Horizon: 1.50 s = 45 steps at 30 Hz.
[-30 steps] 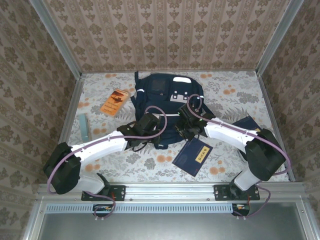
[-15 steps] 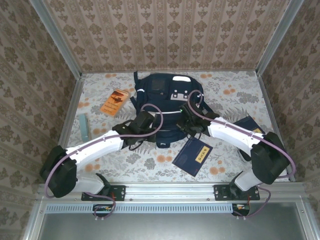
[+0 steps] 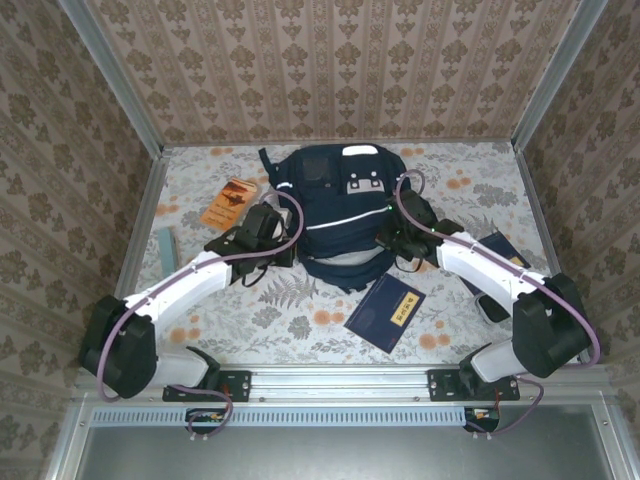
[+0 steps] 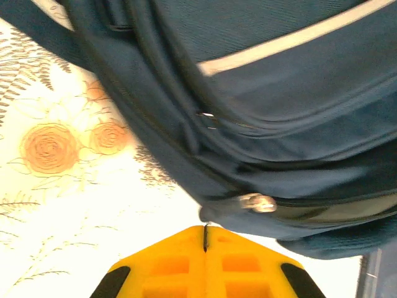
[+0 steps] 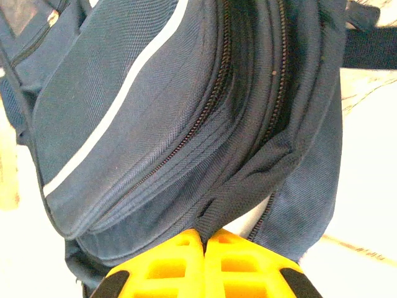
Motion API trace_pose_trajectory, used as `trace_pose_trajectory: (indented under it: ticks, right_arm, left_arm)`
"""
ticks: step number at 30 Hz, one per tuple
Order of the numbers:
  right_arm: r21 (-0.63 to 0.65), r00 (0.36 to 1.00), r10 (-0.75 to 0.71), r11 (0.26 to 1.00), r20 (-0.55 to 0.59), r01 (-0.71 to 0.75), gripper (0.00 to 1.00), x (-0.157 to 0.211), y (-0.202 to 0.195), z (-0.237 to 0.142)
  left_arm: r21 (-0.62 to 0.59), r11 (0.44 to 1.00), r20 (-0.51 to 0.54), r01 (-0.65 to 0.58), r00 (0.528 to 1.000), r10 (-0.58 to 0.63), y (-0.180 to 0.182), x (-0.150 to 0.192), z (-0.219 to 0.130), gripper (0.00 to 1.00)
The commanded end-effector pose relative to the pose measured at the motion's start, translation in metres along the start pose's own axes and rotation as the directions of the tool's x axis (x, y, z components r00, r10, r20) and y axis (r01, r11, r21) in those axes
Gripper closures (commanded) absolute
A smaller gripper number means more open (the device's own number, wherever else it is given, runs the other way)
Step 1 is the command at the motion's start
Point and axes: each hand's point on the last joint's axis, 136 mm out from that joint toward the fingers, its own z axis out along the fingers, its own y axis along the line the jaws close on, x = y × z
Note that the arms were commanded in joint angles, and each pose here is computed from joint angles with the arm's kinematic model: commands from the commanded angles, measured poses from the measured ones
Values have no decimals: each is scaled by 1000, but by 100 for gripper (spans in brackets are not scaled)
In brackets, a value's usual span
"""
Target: Pack the student bag
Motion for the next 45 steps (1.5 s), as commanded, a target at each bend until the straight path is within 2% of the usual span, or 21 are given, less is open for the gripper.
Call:
trace_pose_trajectory:
  ticks: [1, 5, 9, 13, 16, 20, 25, 26, 28, 30, 32, 35, 38, 40, 45]
  right_arm:
    - [-30, 994, -56, 998, 98, 60, 100, -22, 5, -24]
    - [-79, 992, -75, 993, 103, 84, 100, -21, 12, -31]
    - [-124, 994, -85, 988, 62, 92, 100, -13, 20, -30]
    - [-147, 995, -90, 985, 31, 93, 100, -9, 25, -29]
    - [-168, 993, -111, 979, 26, 114, 100, -11, 34, -34]
    - [-219, 987, -155, 963, 31, 158, 100, -19, 54, -47]
    - [-187, 986, -166, 968, 33, 170, 100, -22, 49, -52]
    - [-161, 986, -164, 973, 32, 167, 92, -21, 43, -51]
    - [-81, 981, -191, 978, 39, 194, 60, -20, 26, -52]
    - [-23, 959, -275, 961, 72, 277, 43, -22, 19, -57]
    - [31, 913, -401, 916, 79, 400, 32, -20, 18, -65]
    - [17, 797, -601, 799, 58, 601, 26, -8, 41, -67]
    - [-5, 664, -748, 664, 1, 748, 26, 11, 63, -49]
    - [-27, 550, -834, 551, -31, 834, 29, 27, 83, -33]
    - [-66, 330, -938, 338, -107, 939, 34, 61, 117, 12]
  left_arm:
    - [-30, 999, 5, -34, 999, 34, 6, -12, 7, 100]
    - [-33, 999, 7, -33, 999, 33, 7, -18, 14, 100]
    - [50, 998, -8, -27, 1000, 28, -8, -16, 17, 99]
    - [174, 983, -43, -55, 997, 64, -25, 1, 20, 73]
    - [242, 965, -61, -96, 992, 114, -34, 15, 22, 59]
    - [278, 956, -46, -99, 992, 116, -39, 16, 20, 48]
    - [258, 966, -29, -26, 999, 35, -40, -7, 13, 45]
    - [242, 970, -31, -12, 999, 20, -38, -9, 14, 45]
    - [201, 979, -32, 21, 999, -15, -30, -10, 15, 45]
    - [153, 986, -30, 60, 998, -56, -19, -8, 15, 44]
    - [116, 988, -28, 106, 994, -103, -6, -4, 12, 40]
    - [60, 982, -1, 182, 983, -182, 15, 2, 3, 29]
    - [-10, 968, 32, 250, 968, -250, 39, 11, -10, 22]
    - [-29, 956, 47, 292, 956, -291, 50, 19, -18, 20]
    - [-48, 921, 63, 388, 921, -385, 73, 34, -34, 15]
